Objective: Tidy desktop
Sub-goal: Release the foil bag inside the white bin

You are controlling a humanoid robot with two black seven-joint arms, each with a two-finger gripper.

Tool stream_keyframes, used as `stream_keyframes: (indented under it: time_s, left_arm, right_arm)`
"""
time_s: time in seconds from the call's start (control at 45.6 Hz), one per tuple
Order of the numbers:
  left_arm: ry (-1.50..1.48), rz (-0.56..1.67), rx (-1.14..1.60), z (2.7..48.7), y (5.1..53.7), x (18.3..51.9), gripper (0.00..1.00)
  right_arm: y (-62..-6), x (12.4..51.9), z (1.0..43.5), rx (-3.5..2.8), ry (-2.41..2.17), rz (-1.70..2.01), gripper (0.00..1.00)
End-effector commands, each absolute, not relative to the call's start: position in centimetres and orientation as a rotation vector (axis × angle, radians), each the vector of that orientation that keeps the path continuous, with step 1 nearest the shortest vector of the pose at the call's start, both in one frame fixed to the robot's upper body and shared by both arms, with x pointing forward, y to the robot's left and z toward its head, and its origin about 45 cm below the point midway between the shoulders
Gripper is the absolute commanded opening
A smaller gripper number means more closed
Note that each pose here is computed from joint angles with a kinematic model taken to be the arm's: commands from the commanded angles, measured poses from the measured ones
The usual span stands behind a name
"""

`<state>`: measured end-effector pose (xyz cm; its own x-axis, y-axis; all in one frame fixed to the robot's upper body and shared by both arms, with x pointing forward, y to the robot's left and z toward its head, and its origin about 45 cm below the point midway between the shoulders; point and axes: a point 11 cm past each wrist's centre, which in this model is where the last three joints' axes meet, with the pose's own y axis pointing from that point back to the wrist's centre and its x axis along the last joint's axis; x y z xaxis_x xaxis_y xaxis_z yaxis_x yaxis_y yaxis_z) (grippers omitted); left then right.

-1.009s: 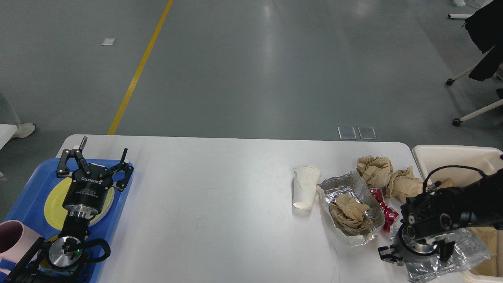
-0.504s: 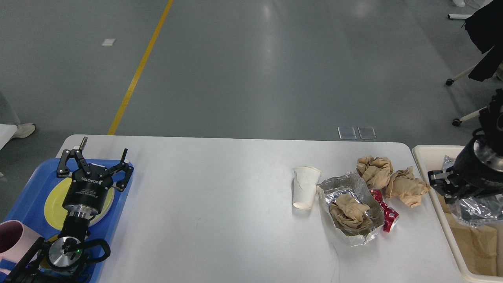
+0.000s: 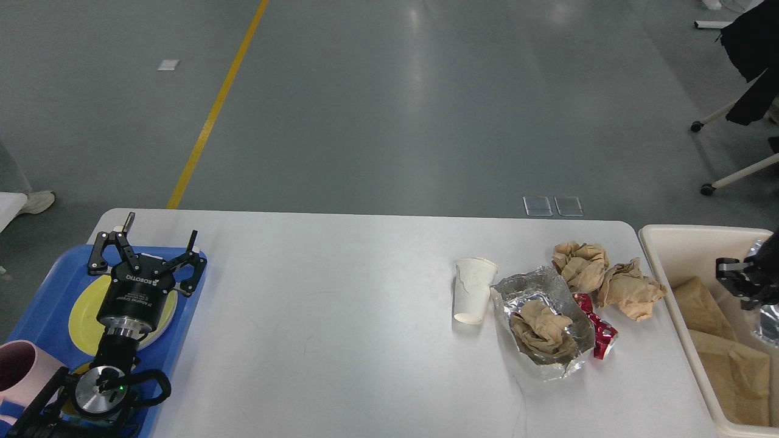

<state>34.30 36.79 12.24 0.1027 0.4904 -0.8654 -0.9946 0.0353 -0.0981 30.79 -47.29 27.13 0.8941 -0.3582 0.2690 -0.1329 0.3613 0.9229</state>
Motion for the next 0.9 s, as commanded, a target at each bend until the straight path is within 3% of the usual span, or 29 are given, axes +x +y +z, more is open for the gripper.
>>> stream_keyframes:
  time_s: [0.0, 0.329, 0.548, 0.877]
  left_arm:
    - [0.759, 1.329, -0.865, 12.2, 36.8, 34.3, 0.97]
    - [0.760, 1.331, -0.865, 12.2, 36.8, 34.3, 0.97]
    - [0.760, 1.331, -0.865, 12.2, 36.8, 34.3, 0.97]
    - [0.760, 1.331, -0.866, 12.2, 36.8, 34.3, 0.97]
  right_arm:
    - [-51.9, 30.4, 23.1, 1.111, -0.557, -0.166, 0.00]
    - [-56.2, 28.9, 11.1, 0.932, -0.603, -0.011, 0.00]
    - [-53.4, 27.3, 3.3, 0.891, -0.499, 0.166, 0.00]
    - [-53.2, 25.9, 1.9, 0.871, -0.464, 0.213, 0.00]
